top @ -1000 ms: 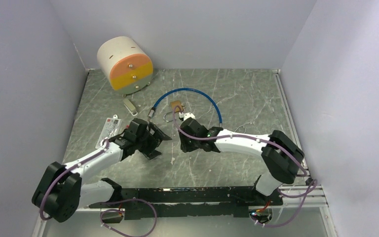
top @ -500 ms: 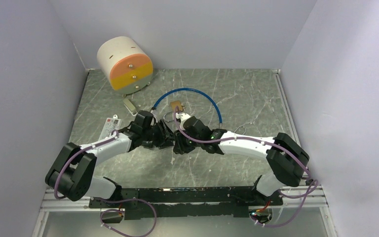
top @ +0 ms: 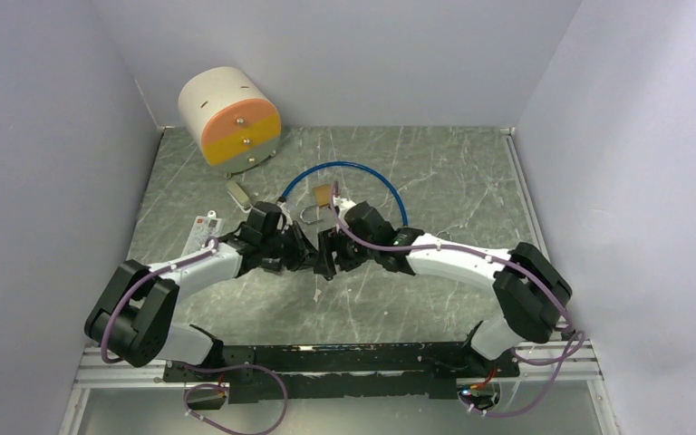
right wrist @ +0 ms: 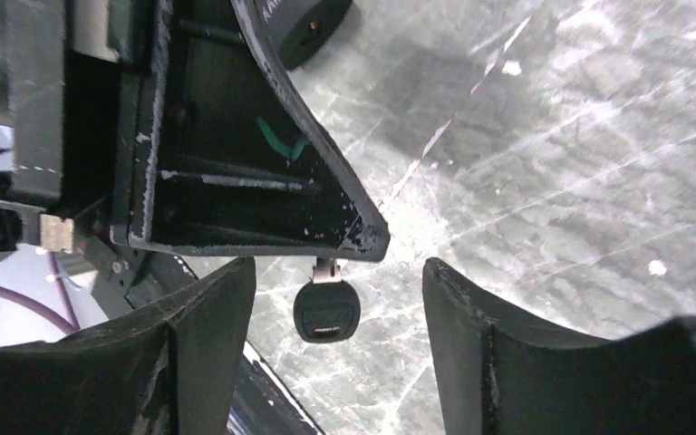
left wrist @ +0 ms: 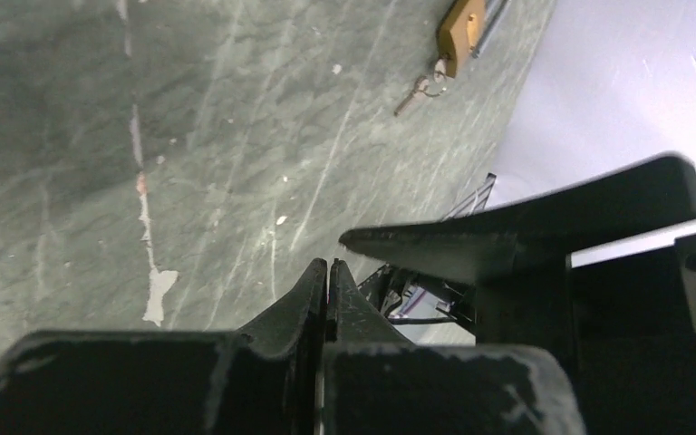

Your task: Unlock with the key

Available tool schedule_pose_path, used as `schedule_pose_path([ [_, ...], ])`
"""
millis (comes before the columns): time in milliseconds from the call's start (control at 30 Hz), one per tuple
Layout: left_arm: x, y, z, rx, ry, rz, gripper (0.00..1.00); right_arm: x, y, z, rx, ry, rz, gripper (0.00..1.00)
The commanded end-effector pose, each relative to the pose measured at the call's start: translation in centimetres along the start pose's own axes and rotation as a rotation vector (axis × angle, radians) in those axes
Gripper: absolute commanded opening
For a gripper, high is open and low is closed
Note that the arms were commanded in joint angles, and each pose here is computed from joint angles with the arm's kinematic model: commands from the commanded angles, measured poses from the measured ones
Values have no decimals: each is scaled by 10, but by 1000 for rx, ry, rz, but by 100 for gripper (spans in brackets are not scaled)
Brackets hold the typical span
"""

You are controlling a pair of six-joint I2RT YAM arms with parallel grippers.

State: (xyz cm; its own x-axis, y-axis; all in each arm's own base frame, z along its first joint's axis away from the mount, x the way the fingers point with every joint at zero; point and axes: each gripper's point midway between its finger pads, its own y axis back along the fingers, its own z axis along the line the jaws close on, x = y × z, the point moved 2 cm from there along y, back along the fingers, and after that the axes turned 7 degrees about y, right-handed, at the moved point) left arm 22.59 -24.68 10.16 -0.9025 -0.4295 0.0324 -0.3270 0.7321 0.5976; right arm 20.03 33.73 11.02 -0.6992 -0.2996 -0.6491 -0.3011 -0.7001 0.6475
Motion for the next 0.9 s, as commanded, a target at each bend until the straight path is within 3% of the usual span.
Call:
schedule_pose_path([
  [0, -4, 16, -52, 173, -135, -4, 2, -59, 39, 26, -155, -17, -233, 76],
  [200, -7, 40, -101, 362, -213, -20, 3, -89, 97, 25, -386, -134, -465, 80],
  [467, -7, 77, -161, 571, -306, -59, 2, -103, 126, 29, -509, -203, -557, 76],
  [700, -11, 94, -179, 672, -289, -55, 2, -129, 146, 41, -612, -246, -638, 55],
  [800, -15, 95, -178, 697, -272, -54, 3, -132, 153, 44, -654, -253, -672, 30],
  [867, -17, 96, -177, 711, -251, -54, 3, -134, 158, 46, -659, -250, -698, 20],
])
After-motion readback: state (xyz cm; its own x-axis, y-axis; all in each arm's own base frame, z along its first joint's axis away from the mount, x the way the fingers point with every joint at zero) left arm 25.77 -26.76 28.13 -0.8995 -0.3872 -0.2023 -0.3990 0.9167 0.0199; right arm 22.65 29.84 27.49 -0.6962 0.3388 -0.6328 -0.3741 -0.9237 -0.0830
